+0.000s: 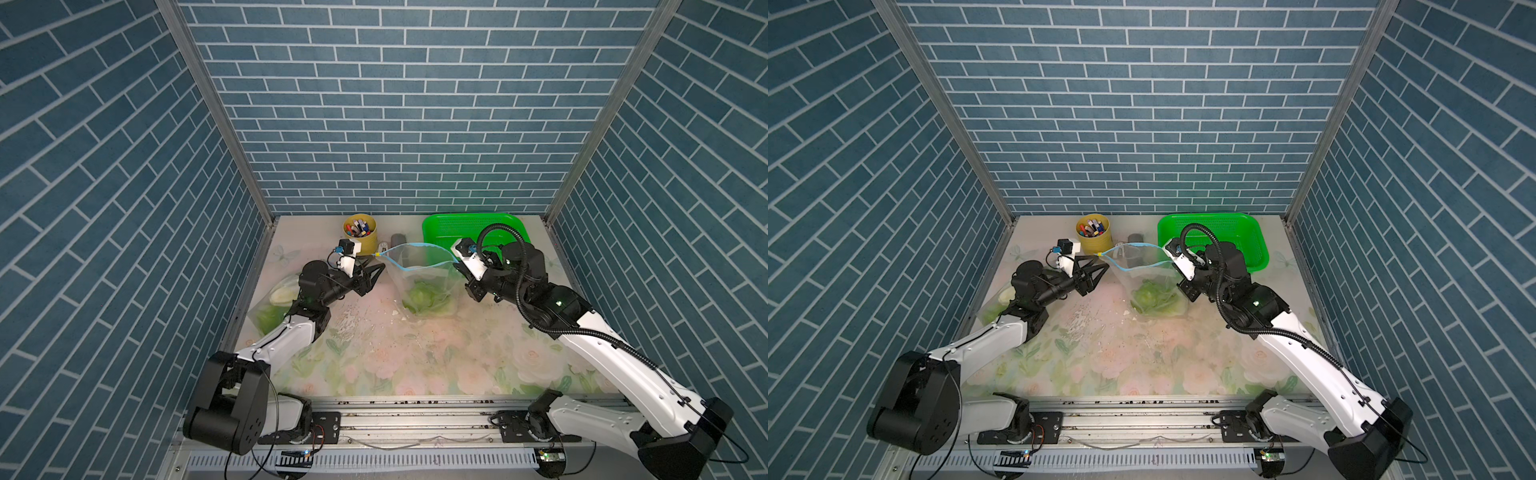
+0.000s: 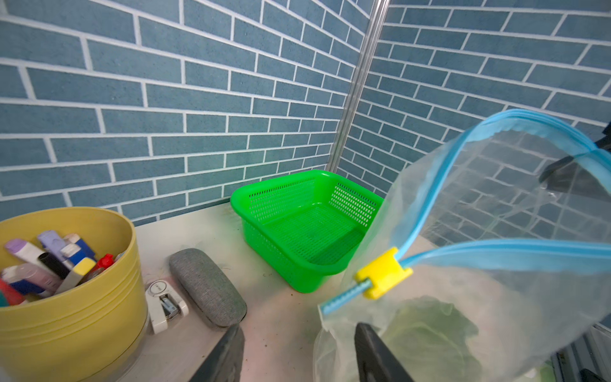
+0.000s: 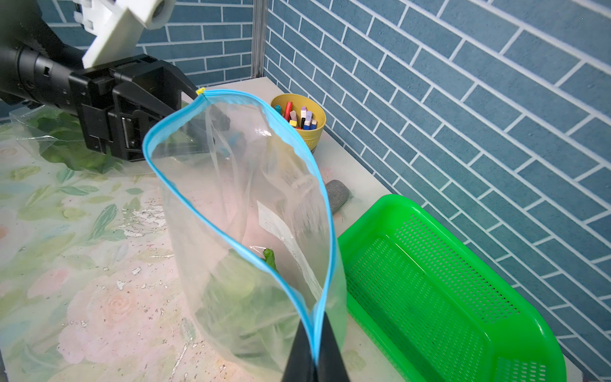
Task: Put the chinese cabbages into a zipper bag and zip it
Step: Adjust the zipper food storage bag at the center of the board.
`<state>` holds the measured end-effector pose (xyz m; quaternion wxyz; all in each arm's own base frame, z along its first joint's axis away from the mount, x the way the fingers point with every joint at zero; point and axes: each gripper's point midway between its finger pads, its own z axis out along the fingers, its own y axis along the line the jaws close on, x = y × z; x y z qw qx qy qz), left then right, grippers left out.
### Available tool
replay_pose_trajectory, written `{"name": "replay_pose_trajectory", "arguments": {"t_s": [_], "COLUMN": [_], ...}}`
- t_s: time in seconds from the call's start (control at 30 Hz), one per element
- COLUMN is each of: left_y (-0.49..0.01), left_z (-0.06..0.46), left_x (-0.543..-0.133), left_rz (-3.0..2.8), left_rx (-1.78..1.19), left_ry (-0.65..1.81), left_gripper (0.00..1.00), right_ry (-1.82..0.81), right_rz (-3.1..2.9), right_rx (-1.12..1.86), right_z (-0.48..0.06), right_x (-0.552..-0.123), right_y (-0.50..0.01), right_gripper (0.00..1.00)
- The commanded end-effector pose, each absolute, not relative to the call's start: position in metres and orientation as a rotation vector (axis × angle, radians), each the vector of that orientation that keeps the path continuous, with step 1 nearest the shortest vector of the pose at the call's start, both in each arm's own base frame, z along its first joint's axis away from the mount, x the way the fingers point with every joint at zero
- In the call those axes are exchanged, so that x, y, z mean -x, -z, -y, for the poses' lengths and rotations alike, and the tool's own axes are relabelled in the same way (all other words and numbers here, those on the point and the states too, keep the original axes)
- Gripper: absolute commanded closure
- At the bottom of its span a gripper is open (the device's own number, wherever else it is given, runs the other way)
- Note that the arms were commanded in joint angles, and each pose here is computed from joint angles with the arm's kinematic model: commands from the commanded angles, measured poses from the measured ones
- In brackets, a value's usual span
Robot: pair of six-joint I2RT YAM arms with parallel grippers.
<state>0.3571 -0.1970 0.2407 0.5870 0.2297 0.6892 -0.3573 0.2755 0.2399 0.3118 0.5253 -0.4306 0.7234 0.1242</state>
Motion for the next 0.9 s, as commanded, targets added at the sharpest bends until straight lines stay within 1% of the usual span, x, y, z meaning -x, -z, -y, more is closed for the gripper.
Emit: {"name": "replay_pose_trajectory", "arguments": {"t_s": [0.0,0.1,0.17,0.3,0.53,0.6,0.7,0.77,0.87], "left_y": [-0.266,-0.266,-0.277,-0.278,-0.272,-0.272,-0.274,-0.275,-0.277], "left_z": [0.206,0.214,0.221,0.237,0.238,0.239,0.243,0.245,0.25], "left_x": [-0.36,-0.361,-0.363,-0.358,-0.363,-0.363,-0.361,-0.36,-0.357], "left_rz": [-1.5,-1.488,-1.455,-1.452,-1.484,-1.483,-1.477,-1.477,-1.472], "left_rx": [-0.596,-0.636,-0.669,-0.73,-0.721,-0.717,-0.721,-0.716,-0.724], "left_ry": [0.871,0.912,0.934,0.944,0.915,0.912,0.914,0.907,0.897], "left_gripper": [0.44,0.46,0.48,0.57,0.71,0.77,0.81,0.87,0.91], "right_ry": [-0.277,-0.277,-0.272,-0.249,-0.24,-0.241,-0.24,-0.243,-0.266], "right_rz": [-1.699,-1.701,-1.709,-1.724,-1.738,-1.738,-1.741,-1.739,-1.732], "right_rx": [1.005,1.003,1.001,0.995,0.994,0.992,0.989,0.984,0.984], "right_z": [-0.239,-0.238,-0.237,-0.235,-0.235,-0.235,-0.234,-0.233,-0.234], "right_x": [-0.281,-0.281,-0.281,-0.285,-0.289,-0.289,-0.288,-0.288,-0.285], "right_y": [-0.33,-0.333,-0.332,-0.328,-0.323,-0.322,-0.322,-0.322,-0.323], "right_gripper": [1.0,1.0,1.0,1.0,1.0,1.0,1.0,1.0,1.0]}}
